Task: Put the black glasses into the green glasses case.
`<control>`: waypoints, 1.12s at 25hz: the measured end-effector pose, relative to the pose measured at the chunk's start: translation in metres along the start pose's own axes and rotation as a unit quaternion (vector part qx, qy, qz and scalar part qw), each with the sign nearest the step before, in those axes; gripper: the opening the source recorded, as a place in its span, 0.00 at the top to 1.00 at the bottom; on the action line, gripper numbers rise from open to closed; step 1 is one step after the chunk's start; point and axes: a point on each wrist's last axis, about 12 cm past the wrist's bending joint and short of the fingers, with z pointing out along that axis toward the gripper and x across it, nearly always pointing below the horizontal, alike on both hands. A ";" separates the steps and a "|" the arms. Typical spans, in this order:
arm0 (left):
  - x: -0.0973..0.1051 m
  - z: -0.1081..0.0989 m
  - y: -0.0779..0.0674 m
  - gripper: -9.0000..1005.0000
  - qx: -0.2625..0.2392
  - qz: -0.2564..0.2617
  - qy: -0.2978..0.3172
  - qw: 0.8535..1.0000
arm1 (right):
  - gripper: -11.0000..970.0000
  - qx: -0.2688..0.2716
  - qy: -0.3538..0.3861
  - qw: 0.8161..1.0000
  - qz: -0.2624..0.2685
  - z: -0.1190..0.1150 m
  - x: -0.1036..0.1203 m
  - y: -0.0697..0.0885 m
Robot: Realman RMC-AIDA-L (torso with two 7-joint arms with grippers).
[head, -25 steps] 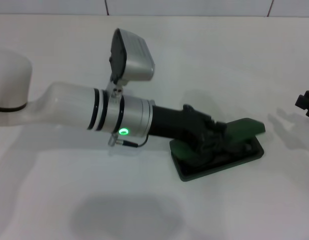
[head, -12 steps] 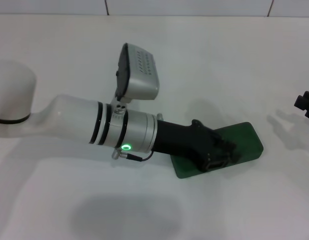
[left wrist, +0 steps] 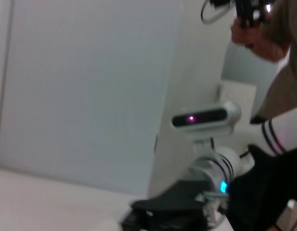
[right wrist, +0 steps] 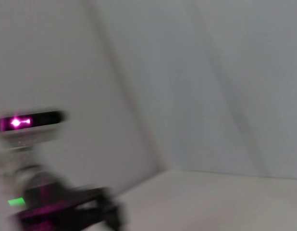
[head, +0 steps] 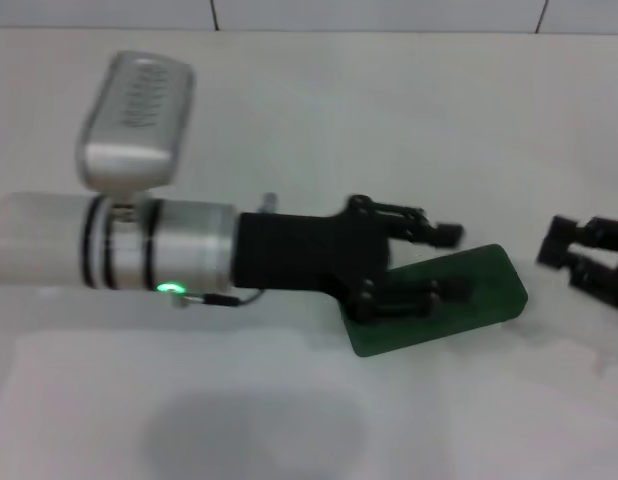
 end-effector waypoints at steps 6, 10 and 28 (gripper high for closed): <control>0.008 -0.045 -0.001 0.49 -0.017 0.008 0.009 1.000 | 0.56 -0.137 0.028 0.990 -0.016 0.022 -0.023 0.019; 0.007 -0.070 -0.009 0.36 -0.003 -0.005 -0.014 1.000 | 0.34 -0.182 0.030 0.982 -0.029 0.030 -0.032 0.029; 0.017 -0.092 -0.035 0.28 0.006 -0.032 -0.088 0.996 | 0.09 -0.200 0.060 0.977 -0.037 0.047 -0.034 0.032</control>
